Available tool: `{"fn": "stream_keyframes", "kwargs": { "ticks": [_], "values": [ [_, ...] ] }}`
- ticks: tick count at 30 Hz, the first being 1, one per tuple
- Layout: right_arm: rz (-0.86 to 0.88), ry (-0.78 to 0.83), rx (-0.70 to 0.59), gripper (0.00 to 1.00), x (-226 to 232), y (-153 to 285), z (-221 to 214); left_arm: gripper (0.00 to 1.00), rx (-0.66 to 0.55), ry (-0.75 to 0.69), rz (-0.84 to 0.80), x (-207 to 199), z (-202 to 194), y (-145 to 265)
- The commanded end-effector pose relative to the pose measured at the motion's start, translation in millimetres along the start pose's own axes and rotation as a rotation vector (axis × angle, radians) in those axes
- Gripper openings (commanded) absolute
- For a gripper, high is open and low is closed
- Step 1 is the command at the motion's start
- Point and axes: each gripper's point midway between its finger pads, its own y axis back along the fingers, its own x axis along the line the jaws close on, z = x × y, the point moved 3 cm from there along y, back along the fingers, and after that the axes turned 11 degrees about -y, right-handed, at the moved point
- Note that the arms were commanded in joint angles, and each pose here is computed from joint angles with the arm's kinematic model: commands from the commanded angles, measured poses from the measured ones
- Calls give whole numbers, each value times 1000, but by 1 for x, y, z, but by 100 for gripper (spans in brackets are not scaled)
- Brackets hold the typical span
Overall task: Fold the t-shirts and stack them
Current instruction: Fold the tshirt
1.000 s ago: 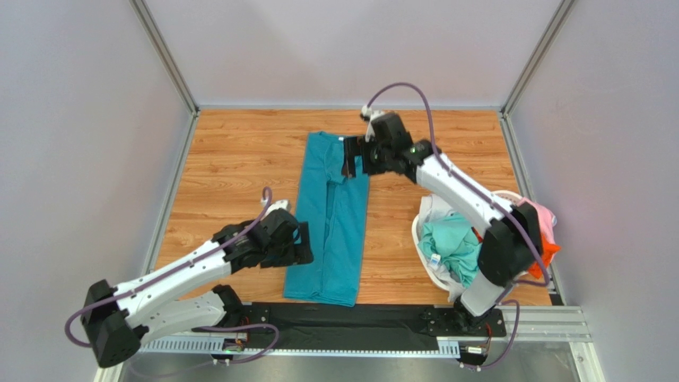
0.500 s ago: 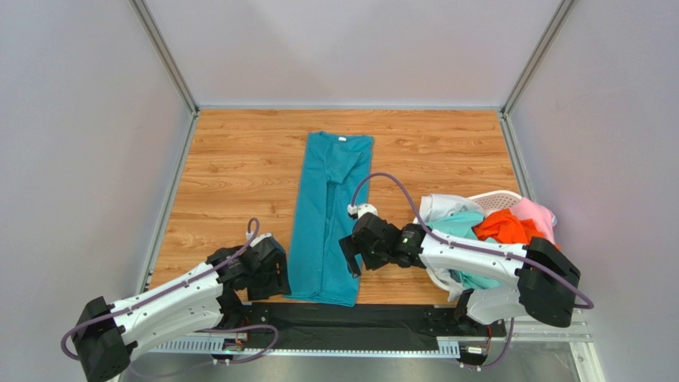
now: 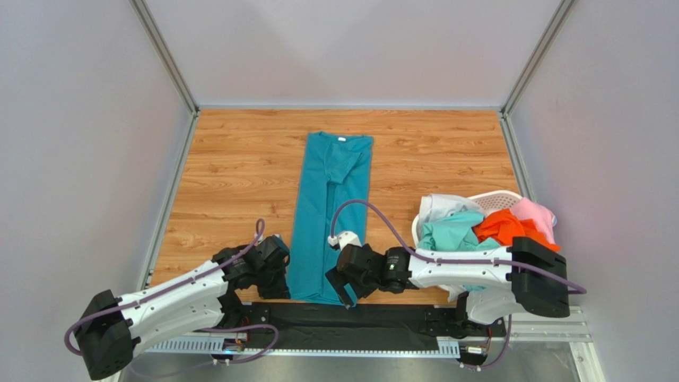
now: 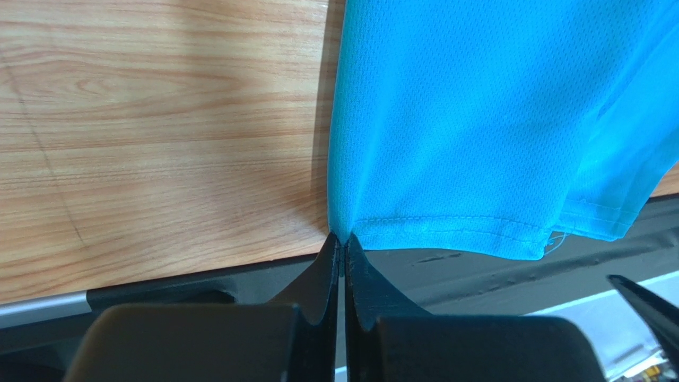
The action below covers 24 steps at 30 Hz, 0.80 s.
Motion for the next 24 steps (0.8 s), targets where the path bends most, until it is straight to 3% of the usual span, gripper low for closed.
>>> {"fn": "stream_keyframes", "kwargs": {
  "ticks": [1,13,16,20,24],
  "values": [
    [26,8,4,95,14,-4,-5,0,21,-3,-34,-4,-4,0],
    [-23,-23,122,74,2,-15,-42,0,30,18,-29,2,-10,-1],
    [-35,-25,123,60,-1,-16,-46,0,31,19,-30,1,-10,-1],
    [-59,-21,102,24,-6,-12,-44,0,30,11,-45,-2,-9,2],
    [-47,-6,55,17,-3,-5,-33,0,6,-16,-67,-9,-2,8]
  ]
}}
